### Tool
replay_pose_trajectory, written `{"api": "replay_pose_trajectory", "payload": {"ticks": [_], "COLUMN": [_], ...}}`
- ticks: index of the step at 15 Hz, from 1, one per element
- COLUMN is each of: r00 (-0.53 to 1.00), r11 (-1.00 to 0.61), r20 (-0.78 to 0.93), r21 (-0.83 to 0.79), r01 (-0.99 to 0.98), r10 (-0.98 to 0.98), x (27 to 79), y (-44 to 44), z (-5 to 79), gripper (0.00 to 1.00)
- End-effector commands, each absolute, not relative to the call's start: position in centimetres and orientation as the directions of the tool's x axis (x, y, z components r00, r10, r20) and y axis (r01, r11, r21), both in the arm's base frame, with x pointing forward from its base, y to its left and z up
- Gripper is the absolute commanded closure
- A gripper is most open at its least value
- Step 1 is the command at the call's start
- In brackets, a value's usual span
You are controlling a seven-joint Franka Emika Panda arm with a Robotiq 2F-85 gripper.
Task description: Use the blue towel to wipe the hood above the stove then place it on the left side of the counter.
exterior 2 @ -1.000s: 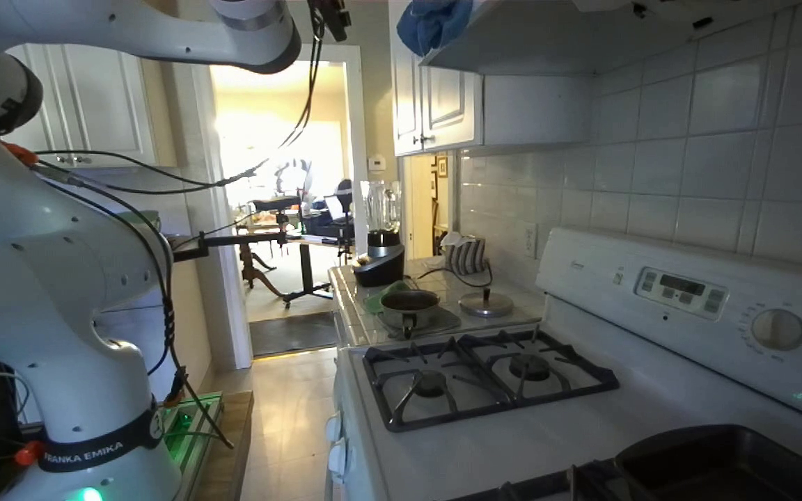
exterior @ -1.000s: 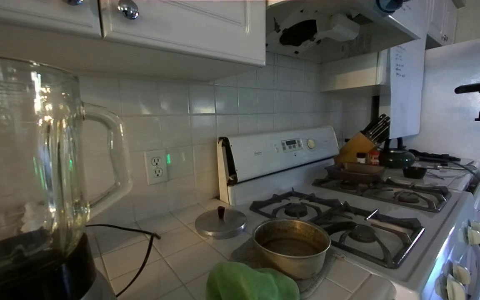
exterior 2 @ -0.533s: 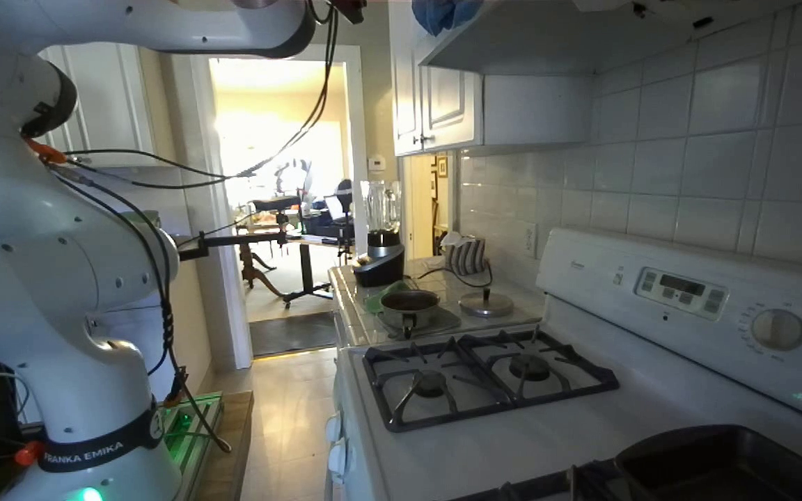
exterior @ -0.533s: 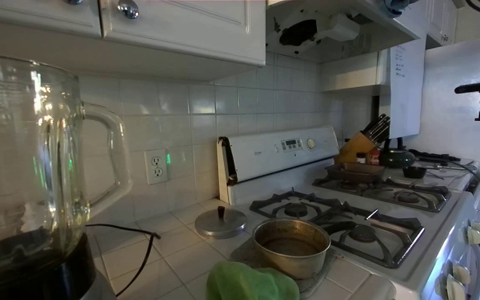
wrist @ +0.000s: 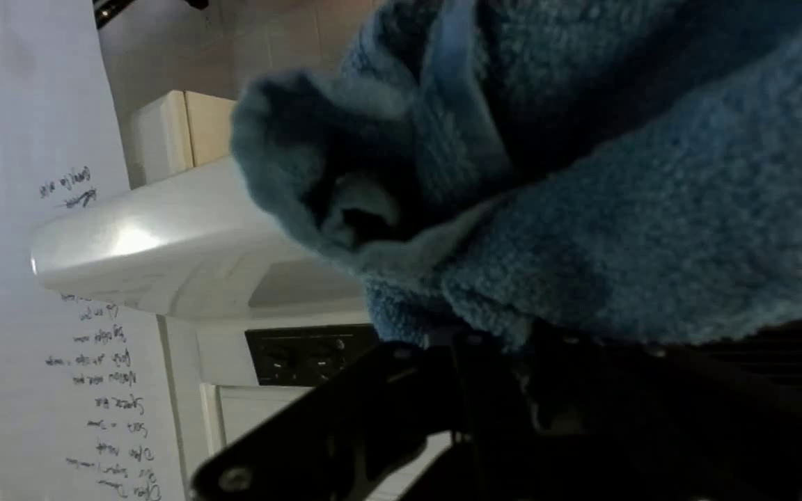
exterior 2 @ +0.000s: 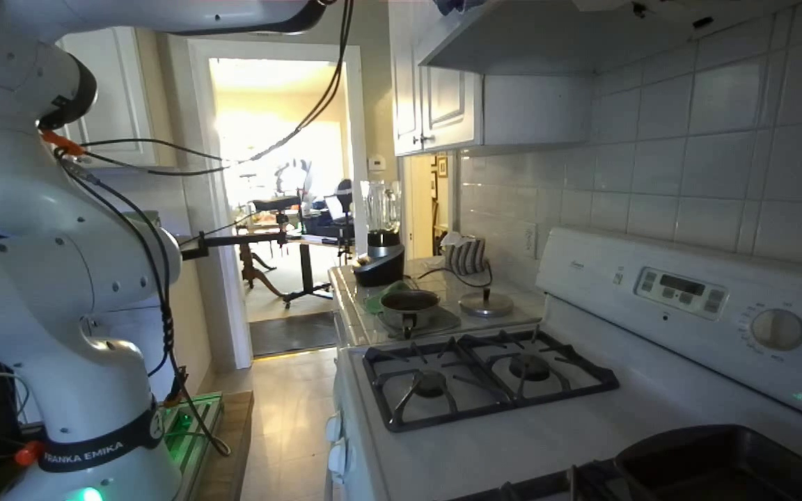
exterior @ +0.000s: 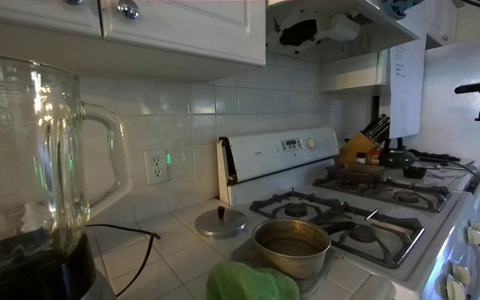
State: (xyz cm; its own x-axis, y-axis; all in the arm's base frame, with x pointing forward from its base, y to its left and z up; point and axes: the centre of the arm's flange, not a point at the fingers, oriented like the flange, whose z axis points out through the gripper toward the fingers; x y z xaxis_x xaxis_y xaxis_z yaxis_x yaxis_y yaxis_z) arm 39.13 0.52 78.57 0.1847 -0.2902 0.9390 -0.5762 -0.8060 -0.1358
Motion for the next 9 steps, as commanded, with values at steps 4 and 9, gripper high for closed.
{"api": "replay_pose_trajectory", "payload": {"ticks": [4, 9], "r00": [0.162, 0.107], "r11": [-0.724, -0.654], "r20": [0.894, 0.871], "r21": [-0.219, -0.273], "r01": [-0.654, -0.706], "r10": [-0.417, -0.48], "x": [41.58, 42.03], "y": [-0.53, -0.04], "z": [80.54, 80.74], "gripper": [0.97, 0.97]}}
